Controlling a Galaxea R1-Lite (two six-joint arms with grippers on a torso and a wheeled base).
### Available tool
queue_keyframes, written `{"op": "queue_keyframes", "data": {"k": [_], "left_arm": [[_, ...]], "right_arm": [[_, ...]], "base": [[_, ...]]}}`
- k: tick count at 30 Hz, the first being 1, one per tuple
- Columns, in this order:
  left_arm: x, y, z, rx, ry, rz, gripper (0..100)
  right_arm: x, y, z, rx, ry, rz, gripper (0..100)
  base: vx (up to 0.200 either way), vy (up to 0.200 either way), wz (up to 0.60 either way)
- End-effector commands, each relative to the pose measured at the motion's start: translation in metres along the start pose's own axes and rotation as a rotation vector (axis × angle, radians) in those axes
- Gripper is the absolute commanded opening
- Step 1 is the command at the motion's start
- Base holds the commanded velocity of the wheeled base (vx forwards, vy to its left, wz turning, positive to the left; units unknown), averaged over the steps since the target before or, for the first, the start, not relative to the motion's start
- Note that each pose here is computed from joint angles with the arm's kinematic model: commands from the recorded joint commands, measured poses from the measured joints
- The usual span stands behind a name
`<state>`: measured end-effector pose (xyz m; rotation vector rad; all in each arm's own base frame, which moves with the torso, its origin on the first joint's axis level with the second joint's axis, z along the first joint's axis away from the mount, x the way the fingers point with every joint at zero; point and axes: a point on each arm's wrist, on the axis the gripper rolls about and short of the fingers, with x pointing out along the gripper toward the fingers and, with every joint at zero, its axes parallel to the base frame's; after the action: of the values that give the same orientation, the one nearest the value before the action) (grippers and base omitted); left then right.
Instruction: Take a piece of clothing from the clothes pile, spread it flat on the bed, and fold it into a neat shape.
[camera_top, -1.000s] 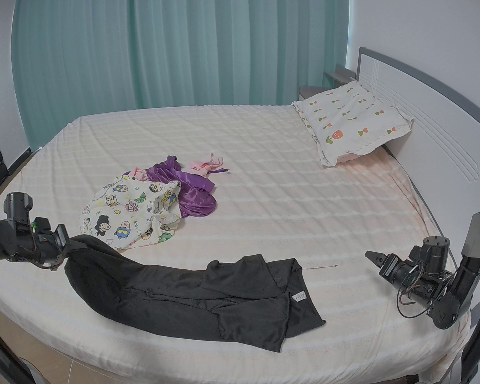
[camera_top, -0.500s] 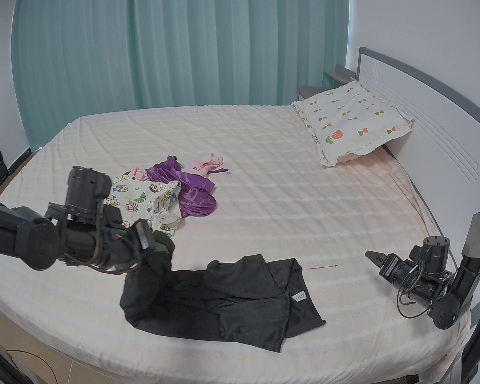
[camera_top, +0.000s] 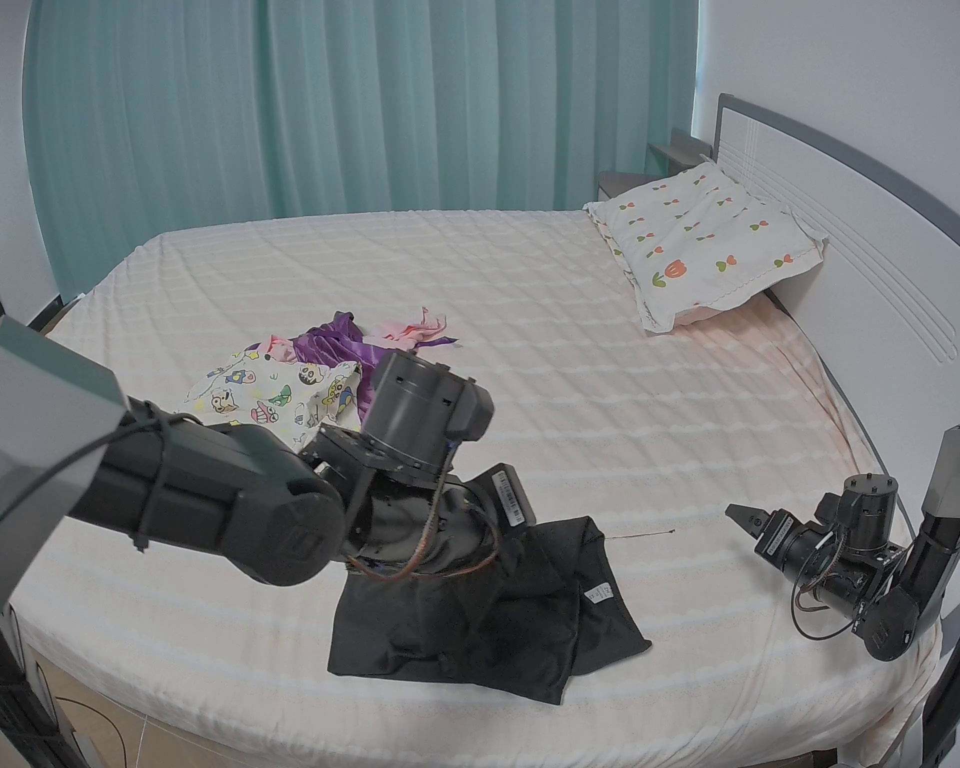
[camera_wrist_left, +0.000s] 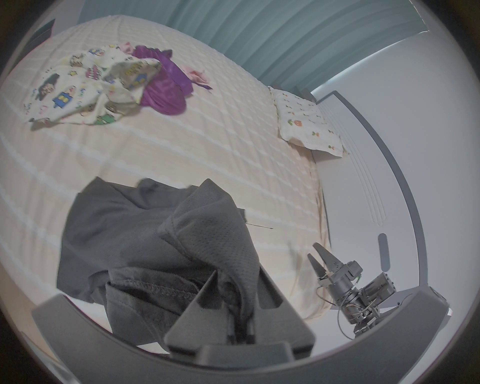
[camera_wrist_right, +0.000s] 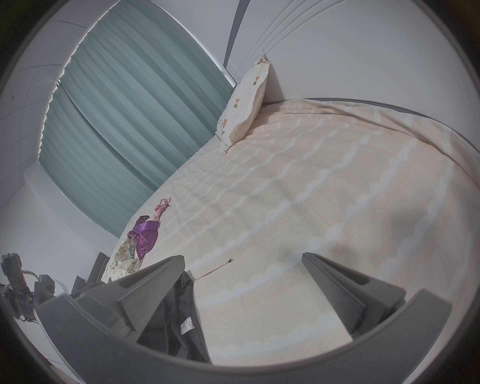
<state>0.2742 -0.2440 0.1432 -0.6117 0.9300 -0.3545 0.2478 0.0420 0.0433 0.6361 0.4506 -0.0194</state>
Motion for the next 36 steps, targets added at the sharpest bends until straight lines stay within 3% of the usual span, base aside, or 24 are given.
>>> {"op": "queue_keyframes", "data": {"k": [1,9,10,15,17,21,27,30,36], "left_arm": [[0.027,-0.004,-0.013,0.011,0.042,0.007,0],[0.043,-0.013,-0.014,-0.025,-0.020,-0.082,0],[0.043,-0.013,-0.014,-0.025,-0.023,-0.081,100],[0.045,-0.016,-0.015,-0.028,-0.074,-0.082,100],[0.045,-0.021,-0.011,-0.084,-0.146,-0.086,100],[0.042,-0.024,-0.007,-0.135,-0.186,-0.103,100],[0.022,0.007,-0.001,-0.175,-0.189,-0.035,100],[0.004,0.042,0.008,-0.236,-0.159,0.013,100],[-0.019,0.079,0.001,-0.323,-0.144,0.013,100]], "right_arm": [[0.000,0.000,-0.002,-0.002,0.006,0.001,100],[0.002,0.001,-0.003,-0.005,0.013,0.002,100],[0.001,0.002,-0.004,-0.006,0.015,0.005,100],[0.001,0.003,-0.005,-0.009,0.019,0.009,100],[0.001,0.003,-0.005,-0.006,0.019,0.009,100],[0.001,0.003,-0.005,-0.007,0.019,0.010,100],[0.000,0.005,-0.005,-0.007,0.019,0.016,100],[-0.002,0.009,-0.010,-0.015,0.033,0.031,100],[-0.004,0.015,-0.015,-0.027,0.047,0.047,100]], "base": [[0.000,0.000,0.00],[0.000,0.000,0.00],[0.000,0.000,0.00],[0.000,0.000,0.00],[0.000,0.000,0.00],[0.000,0.000,0.00],[0.000,0.000,0.00],[0.000,0.000,0.00],[-0.100,0.000,0.00]]}}
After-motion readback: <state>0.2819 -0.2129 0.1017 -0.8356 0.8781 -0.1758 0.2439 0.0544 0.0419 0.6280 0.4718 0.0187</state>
